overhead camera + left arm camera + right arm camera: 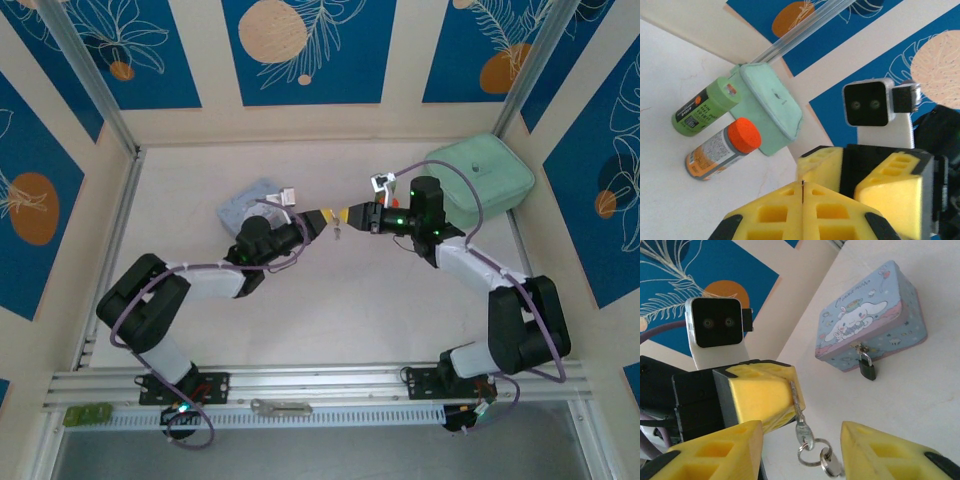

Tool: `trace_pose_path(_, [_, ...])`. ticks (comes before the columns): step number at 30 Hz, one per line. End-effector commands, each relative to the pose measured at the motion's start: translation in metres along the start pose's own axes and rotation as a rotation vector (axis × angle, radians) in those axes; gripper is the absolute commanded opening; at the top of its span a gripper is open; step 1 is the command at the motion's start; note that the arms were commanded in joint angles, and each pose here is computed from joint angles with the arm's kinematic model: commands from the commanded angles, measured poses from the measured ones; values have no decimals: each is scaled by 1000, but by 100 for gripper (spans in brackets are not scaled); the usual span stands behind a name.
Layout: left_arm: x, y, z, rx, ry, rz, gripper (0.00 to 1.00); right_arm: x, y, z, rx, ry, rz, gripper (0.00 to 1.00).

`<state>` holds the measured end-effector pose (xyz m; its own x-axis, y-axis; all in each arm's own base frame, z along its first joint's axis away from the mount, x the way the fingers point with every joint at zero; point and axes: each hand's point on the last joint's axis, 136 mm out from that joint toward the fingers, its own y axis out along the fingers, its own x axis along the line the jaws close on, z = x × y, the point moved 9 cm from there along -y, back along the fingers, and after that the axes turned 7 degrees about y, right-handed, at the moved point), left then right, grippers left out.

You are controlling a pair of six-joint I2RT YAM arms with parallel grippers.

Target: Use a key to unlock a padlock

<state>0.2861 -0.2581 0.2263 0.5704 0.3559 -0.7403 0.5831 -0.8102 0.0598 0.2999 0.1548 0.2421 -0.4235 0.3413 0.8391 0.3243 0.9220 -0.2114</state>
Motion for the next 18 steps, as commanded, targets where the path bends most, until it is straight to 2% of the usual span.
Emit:
trace_pose_path(1, [-12,-1,-6,-52,-4,76,0,1,3,1,16,-4,-57,43])
trace_pose_path(14, [-12,-3,-6,-70,-20,82,0,-2,11,3,47,26,-119,27])
trace_pose_path(18, [-11,-4,-6,-77,-22,77,0,1,14,4,64,30,-136,27])
